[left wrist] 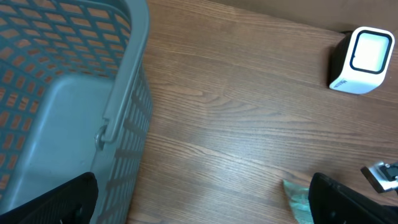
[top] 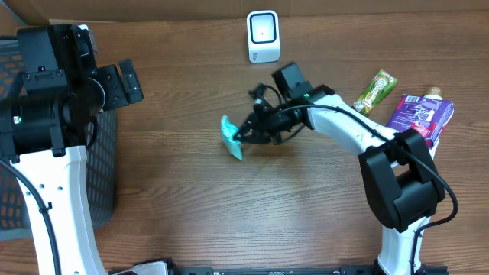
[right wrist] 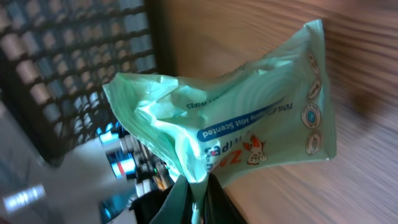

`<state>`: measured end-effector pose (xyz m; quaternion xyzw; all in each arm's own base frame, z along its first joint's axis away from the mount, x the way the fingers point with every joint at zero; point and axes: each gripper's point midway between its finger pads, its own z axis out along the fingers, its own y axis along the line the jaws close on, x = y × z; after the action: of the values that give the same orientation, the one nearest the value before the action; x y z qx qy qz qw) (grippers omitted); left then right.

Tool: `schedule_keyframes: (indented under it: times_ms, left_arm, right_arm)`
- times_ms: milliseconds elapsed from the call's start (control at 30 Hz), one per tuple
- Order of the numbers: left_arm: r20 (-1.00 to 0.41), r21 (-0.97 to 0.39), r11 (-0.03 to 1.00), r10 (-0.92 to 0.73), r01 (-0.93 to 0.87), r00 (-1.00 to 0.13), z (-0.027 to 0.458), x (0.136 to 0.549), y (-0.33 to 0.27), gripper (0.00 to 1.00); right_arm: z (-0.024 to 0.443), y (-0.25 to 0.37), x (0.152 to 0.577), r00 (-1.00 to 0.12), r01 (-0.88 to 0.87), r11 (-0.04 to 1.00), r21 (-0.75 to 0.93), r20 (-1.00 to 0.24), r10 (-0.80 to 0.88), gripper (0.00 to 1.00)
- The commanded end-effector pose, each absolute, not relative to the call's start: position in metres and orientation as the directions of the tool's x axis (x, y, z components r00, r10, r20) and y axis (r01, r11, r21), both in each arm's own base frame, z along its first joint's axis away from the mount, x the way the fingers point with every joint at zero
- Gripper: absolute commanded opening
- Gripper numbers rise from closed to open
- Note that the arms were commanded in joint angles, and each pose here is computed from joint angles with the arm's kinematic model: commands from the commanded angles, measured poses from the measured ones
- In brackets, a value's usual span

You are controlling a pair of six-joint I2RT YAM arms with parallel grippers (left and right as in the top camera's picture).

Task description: Scan the item barcode

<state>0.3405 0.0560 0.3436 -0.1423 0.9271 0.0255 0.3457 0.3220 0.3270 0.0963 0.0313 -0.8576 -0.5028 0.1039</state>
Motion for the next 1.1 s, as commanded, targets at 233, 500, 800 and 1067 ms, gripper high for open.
schedule_keyframes:
  times_ms: [233, 500, 800, 1067]
  left_arm:
    - [-0.65, -0.043, 0.963, -0.23, -0.268, -0.724, 0.344, 0.341, 0.056, 0.99]
    - [-0.65, -0.043, 0.963, -0.23, -0.268, -0.724, 0.344, 0.341, 0.056, 1.0]
    - [-0.65, -0.043, 0.963, -0.23, -0.268, -0.724, 0.344, 0.341, 0.056, 1.0]
    - [-0.65, -0.043, 0.963, -0.23, -0.267, -0.724, 0.344, 0.341, 0.056, 1.0]
  right_arm:
    - [0.023, 0.241, 0.352, -0.975, 0.221, 0.789, 0.574, 0.148, 0.166, 0.09]
    - [0.026, 0.199, 0.363, -0.997, 0.071, 0.883, 0.464, 0.043, 0.057, 0.63]
    - [0.04, 0.222, 0.368, -0.997, -0.074, 0.793, 0.605, -0.02, -0.079, 0.96]
    - [0.02, 0.266, 0.362, -0.999, -0.041, 0.755, 0.654, -0.022, -0.035, 0.72]
